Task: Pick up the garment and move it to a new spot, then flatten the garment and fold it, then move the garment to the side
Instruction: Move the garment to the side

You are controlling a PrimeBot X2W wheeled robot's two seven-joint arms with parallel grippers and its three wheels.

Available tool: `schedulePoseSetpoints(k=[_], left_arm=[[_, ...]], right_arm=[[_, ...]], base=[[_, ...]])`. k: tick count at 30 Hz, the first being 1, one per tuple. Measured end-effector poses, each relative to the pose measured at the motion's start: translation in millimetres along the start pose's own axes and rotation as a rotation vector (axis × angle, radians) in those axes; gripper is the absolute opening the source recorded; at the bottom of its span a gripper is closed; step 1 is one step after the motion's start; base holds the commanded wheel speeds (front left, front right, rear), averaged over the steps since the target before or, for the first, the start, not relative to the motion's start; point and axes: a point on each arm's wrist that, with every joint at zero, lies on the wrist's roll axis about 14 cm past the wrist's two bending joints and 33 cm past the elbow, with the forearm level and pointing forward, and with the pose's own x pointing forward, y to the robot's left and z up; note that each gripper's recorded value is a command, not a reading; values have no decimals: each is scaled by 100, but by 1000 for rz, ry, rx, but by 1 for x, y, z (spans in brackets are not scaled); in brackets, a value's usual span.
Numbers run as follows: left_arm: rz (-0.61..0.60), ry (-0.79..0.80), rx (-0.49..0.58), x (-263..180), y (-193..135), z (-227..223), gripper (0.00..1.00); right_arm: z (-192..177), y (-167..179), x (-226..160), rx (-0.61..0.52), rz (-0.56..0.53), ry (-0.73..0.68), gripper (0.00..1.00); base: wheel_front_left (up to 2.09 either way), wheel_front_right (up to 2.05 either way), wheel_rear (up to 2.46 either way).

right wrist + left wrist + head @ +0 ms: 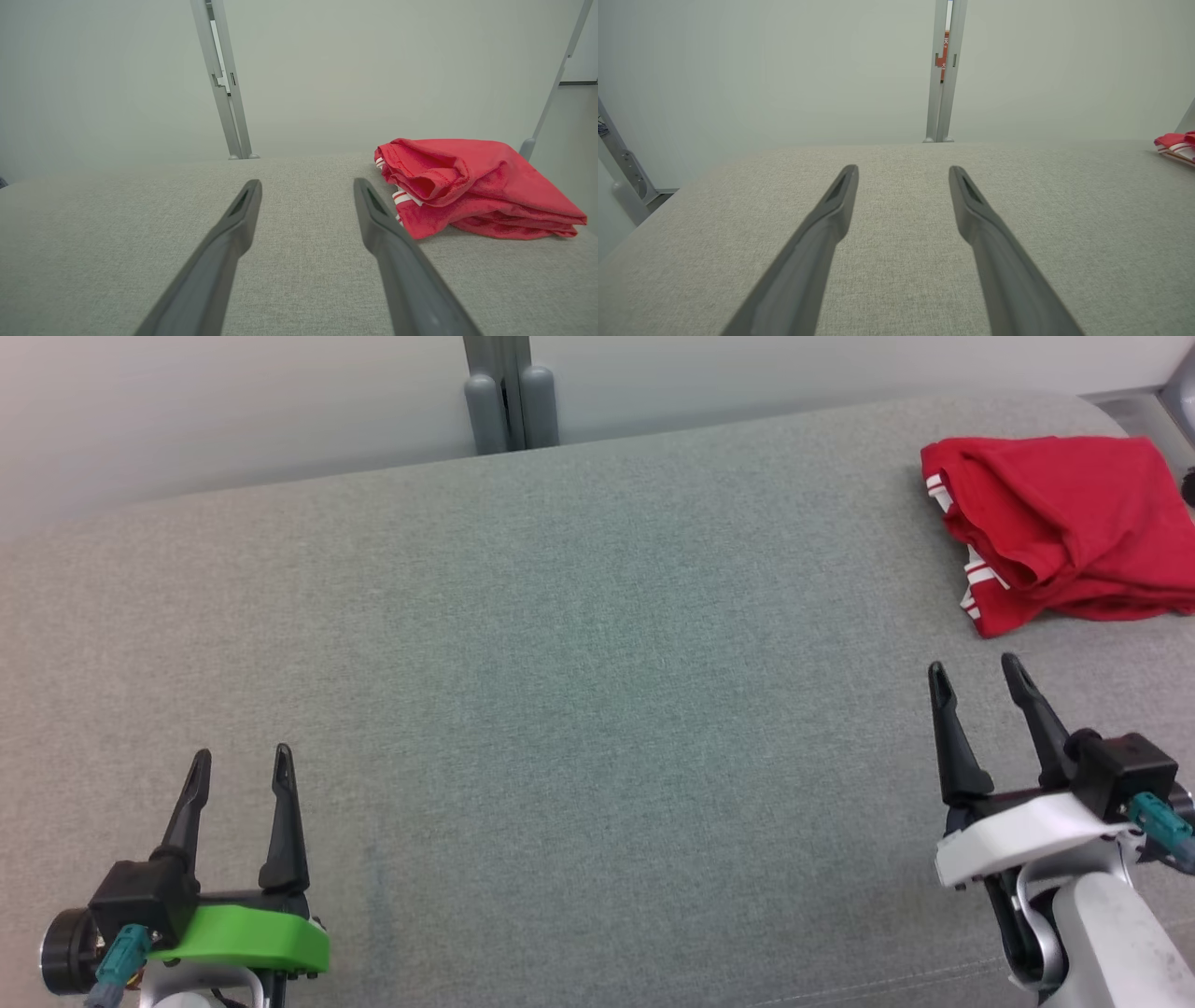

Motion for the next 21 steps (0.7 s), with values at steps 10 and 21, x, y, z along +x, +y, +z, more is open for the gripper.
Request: schedulePoseSetpoints(k=[10,21], left_arm=[[73,-22,3,-34,21,11,100],[116,-39,-3,-49,34,17,100]], right_arm=[[-3,22,-28,45,13,0,100],[3,37,-32,59,43,-22,100]], base=[[0,0,0],[0,0,0]])
